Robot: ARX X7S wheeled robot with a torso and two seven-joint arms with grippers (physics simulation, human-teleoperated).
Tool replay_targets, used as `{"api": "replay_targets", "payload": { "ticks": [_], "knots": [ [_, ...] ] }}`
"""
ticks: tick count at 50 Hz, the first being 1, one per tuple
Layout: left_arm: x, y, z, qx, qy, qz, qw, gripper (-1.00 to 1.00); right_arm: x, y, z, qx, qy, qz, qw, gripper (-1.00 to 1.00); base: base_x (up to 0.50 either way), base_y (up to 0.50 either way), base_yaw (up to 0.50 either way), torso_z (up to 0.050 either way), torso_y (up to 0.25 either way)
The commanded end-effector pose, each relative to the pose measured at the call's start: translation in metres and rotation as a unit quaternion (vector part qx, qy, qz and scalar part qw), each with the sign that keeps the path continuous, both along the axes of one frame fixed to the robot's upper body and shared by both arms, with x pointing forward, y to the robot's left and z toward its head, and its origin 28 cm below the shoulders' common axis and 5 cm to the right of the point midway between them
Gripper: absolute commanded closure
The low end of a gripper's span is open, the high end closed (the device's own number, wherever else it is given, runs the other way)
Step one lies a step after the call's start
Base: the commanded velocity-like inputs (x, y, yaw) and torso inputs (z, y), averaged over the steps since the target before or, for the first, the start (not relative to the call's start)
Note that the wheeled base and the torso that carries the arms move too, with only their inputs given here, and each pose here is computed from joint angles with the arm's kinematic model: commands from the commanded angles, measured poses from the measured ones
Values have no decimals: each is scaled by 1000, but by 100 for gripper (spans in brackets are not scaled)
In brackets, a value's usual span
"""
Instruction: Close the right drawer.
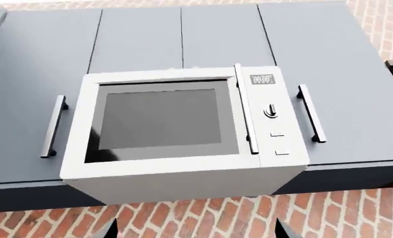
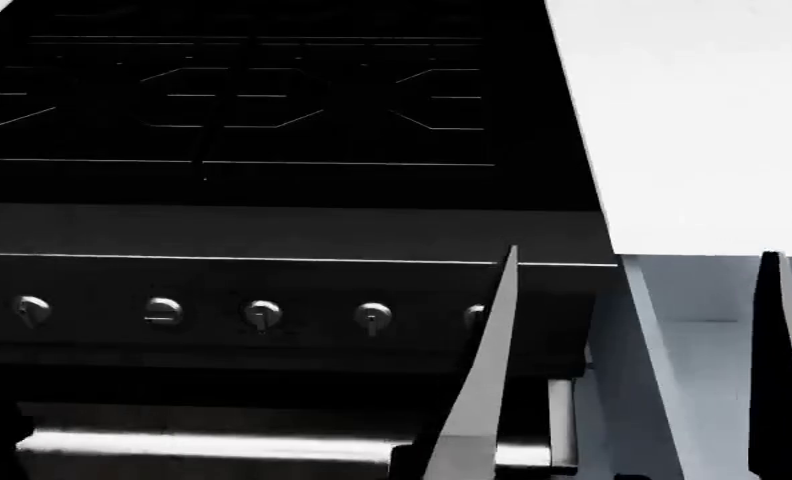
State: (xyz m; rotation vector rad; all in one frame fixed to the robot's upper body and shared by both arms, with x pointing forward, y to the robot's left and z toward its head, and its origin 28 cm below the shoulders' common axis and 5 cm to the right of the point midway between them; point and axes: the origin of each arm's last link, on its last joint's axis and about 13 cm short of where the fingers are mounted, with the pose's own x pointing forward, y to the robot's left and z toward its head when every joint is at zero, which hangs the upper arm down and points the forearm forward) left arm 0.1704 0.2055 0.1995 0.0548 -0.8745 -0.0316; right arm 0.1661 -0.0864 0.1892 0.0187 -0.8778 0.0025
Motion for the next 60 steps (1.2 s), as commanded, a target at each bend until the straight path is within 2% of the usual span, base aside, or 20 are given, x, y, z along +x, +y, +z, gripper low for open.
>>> {"api": "replay_targets", "payload": {
  "ticks": [1, 12, 20, 27, 36, 60],
  "knots": [
    [-56, 11, 9, -47, -73, -23, 996, -100, -54, 2, 26, 19, -192, 1, 981, -100, 0, 0, 0, 0, 0],
    [-61, 9, 4, -51, -73, -38, 995, -100, -53, 4, 24, 11, -180, 5, 984, -100, 0, 0, 0, 0, 0],
    [-59, 7, 3, -45, -64, -39, 996, -100, -45, 5, 23, -4, -141, -22, 990, -100, 0, 0, 0, 0, 0],
    [-57, 5, 3, -40, -60, -41, 997, -100, -42, 5, 22, -2, -122, -18, 992, -100, 0, 0, 0, 0, 0],
    [-55, 4, 2, -32, -50, -38, 998, -100, -40, 5, 21, -5, -114, -49, 992, -100, -313, 6, -466, 0, 0],
    [-57, 3, -2, -27, -41, -37, 998, -100, -43, 7, 18, -21, -122, -63, 990, -100, -173, 21, -500, 0, 0]
  ]
}}
